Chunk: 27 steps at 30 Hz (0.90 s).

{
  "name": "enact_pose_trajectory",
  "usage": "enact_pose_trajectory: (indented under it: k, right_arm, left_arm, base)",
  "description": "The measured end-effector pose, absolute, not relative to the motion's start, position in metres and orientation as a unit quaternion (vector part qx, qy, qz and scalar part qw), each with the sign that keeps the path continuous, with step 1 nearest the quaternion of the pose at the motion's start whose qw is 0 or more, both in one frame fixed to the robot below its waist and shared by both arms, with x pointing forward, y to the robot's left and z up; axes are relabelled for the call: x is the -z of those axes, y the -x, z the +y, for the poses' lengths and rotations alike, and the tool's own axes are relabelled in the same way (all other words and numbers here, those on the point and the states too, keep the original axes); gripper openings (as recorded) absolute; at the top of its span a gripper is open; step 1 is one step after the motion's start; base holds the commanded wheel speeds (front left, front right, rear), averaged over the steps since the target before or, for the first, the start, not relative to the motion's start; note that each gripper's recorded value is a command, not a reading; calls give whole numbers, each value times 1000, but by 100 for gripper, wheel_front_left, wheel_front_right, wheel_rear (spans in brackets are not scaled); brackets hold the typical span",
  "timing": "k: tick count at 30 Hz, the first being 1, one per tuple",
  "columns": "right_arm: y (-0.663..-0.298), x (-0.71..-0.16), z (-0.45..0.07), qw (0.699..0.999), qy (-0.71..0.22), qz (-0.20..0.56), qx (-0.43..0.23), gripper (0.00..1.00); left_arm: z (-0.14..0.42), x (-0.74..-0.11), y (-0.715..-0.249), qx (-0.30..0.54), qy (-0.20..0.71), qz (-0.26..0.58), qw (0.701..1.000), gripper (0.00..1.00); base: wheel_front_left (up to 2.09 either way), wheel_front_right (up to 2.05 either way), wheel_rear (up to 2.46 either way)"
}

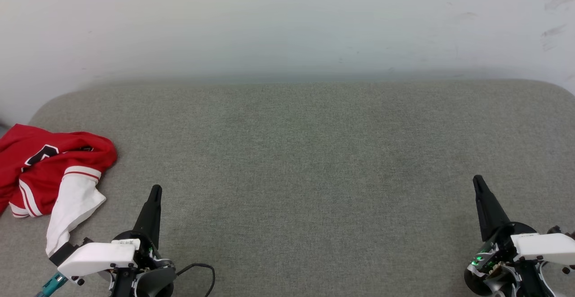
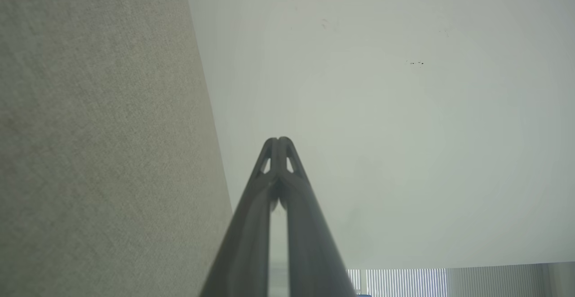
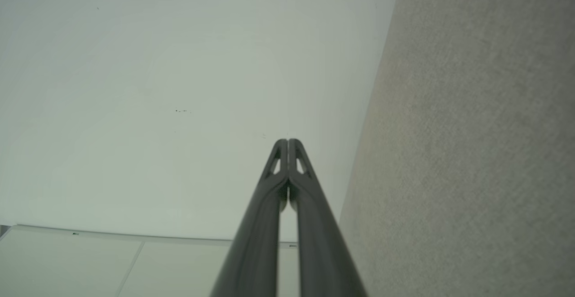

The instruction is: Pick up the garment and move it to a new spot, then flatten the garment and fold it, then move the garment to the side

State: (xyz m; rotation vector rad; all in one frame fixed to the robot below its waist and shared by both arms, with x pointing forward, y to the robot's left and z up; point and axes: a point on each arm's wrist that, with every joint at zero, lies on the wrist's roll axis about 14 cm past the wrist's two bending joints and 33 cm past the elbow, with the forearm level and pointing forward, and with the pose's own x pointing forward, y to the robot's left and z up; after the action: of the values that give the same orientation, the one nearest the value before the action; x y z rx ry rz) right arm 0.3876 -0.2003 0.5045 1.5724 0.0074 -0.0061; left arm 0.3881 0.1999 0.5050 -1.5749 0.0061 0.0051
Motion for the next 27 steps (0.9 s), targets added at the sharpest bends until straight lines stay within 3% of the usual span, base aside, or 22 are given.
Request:
enact_pose_trajectory:
  k: [27]
  right_arm:
    - [-388, -504, -200, 707, -708, 3, 3, 0]
  left_arm:
    - [200, -505, -388, -2, 709, 3, 706, 0]
  base:
    - [0, 0, 0]
